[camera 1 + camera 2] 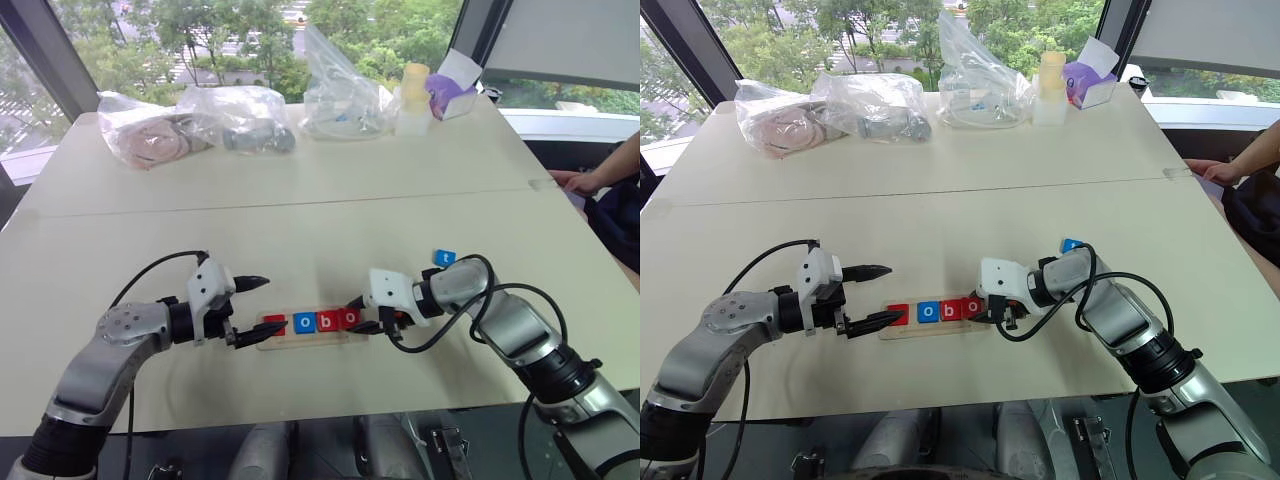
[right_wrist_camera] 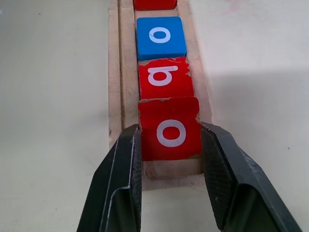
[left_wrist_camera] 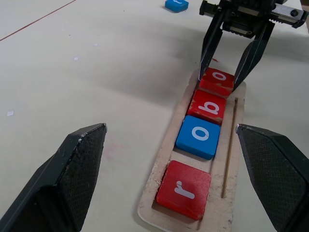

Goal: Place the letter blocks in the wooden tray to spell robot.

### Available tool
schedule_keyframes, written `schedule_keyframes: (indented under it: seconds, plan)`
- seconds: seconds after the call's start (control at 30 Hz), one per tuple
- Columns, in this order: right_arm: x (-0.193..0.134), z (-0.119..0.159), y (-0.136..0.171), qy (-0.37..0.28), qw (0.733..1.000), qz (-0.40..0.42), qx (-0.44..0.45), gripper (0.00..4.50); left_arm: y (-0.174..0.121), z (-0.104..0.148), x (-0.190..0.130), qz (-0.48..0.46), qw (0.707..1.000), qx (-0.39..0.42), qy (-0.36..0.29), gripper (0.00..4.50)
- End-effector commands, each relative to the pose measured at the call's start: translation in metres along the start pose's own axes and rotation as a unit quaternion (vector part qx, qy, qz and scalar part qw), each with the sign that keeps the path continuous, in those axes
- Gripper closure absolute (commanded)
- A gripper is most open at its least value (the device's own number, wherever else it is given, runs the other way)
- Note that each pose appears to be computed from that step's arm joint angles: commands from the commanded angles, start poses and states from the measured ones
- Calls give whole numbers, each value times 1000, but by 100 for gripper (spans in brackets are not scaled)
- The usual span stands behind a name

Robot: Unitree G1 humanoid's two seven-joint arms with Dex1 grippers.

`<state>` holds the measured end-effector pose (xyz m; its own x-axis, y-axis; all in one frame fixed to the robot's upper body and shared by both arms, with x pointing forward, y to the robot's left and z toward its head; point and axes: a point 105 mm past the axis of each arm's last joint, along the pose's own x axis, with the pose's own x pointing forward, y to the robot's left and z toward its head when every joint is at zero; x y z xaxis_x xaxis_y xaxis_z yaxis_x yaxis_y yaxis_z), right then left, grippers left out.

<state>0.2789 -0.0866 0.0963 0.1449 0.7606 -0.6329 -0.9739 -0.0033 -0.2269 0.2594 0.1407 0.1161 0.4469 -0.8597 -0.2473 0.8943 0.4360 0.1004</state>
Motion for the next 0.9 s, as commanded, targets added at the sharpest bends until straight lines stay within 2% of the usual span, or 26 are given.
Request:
schedule_keyframes:
  seconds: [0.03,0.23,0.27,0.4,0.43,0.63,0.9]
  plan:
    - [-4,7,-2,-5,1000,-6,-18,336,-1,10,-2,-3,1000,15,-13,0]
    - [-3,8,-1,-4,1000,-2,-15,336,-1,11,-2,-4,1000,16,-14,0]
    - [-2,8,-1,-4,1000,-1,-14,232,-1,11,-2,-3,1000,16,-13,0]
    - [-4,11,-1,-6,1000,0,-16,40,-1,11,-2,-2,1000,16,-13,0]
    - [-5,12,-2,-8,1000,-1,-16,9,-1,11,-2,-2,1000,16,-13,0]
    - [-19,25,-18,-33,999,-34,4,9,-1,11,-2,-2,1000,15,-14,0]
    - [-32,3,-37,-2,997,-76,18,9,-1,12,0,-5,1000,16,-16,0]
